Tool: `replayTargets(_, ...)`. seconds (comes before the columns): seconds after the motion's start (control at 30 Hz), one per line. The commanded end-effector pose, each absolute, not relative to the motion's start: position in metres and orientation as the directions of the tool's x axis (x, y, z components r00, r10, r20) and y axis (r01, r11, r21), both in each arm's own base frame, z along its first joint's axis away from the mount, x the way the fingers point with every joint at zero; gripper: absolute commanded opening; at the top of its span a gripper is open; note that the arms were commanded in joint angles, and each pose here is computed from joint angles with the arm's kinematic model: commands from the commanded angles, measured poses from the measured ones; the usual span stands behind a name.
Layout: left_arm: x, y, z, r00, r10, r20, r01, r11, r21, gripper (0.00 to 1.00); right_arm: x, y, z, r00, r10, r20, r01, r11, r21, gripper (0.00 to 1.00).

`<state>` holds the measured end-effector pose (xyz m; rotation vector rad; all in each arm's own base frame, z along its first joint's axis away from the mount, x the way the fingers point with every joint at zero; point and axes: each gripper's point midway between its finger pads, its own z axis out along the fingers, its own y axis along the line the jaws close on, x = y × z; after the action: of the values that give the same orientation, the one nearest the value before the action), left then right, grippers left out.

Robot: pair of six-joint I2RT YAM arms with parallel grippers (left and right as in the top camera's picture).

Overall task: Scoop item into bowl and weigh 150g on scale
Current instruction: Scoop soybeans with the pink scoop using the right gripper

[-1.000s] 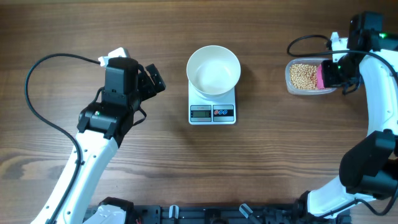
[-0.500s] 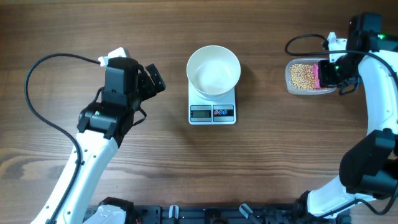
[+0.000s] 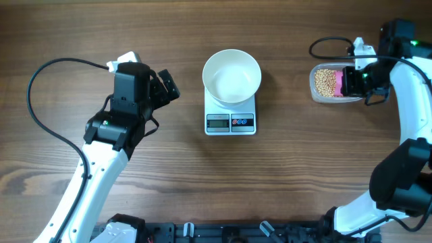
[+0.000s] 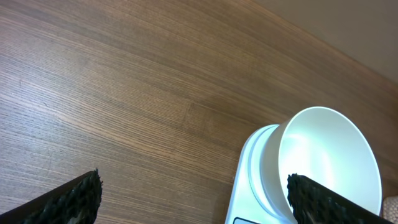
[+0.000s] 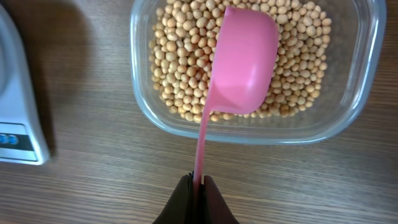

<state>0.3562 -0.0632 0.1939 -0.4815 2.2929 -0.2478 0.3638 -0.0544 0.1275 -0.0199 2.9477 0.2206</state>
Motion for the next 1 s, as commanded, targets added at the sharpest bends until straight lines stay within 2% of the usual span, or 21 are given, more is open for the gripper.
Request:
replayTargets(0.0, 0.357, -0.062, 0.193, -0.637, -0.418, -0.648, -0.267, 0.908, -0.323, 1.00, 0.364, -0.045, 0.125, -0.981, 0.046, -0.189, -0.009, 0.960, 0.281, 0.04)
replayTargets(0.3, 0.357, -0.062, 0.194, -0.637, -0.418, -0.648, -0.267, 0.908, -0.323, 1.00, 0.362, -0.057, 0.127, -0.973, 0.098, -0.210, 0.018, 0.935, 0.354, 0.04)
replayTargets(0.57, 0.357, -0.062, 0.194, -0.637, -0.418, -0.648, -0.267, 0.908, -0.323, 1.00, 0.348, -0.048, 0.099, -0.981, 0.104, -0.161, 0.032, 0.917, 0.396, 0.04)
replayTargets(0.97, 0.357, -0.062, 0.193, -0.637, -0.418, -0.648, -0.267, 0.908, -0.323, 1.00, 0.354, -0.029, 0.109, -0.974, 0.125, -0.187, 0.012, 0.859, 0.512, 0.04)
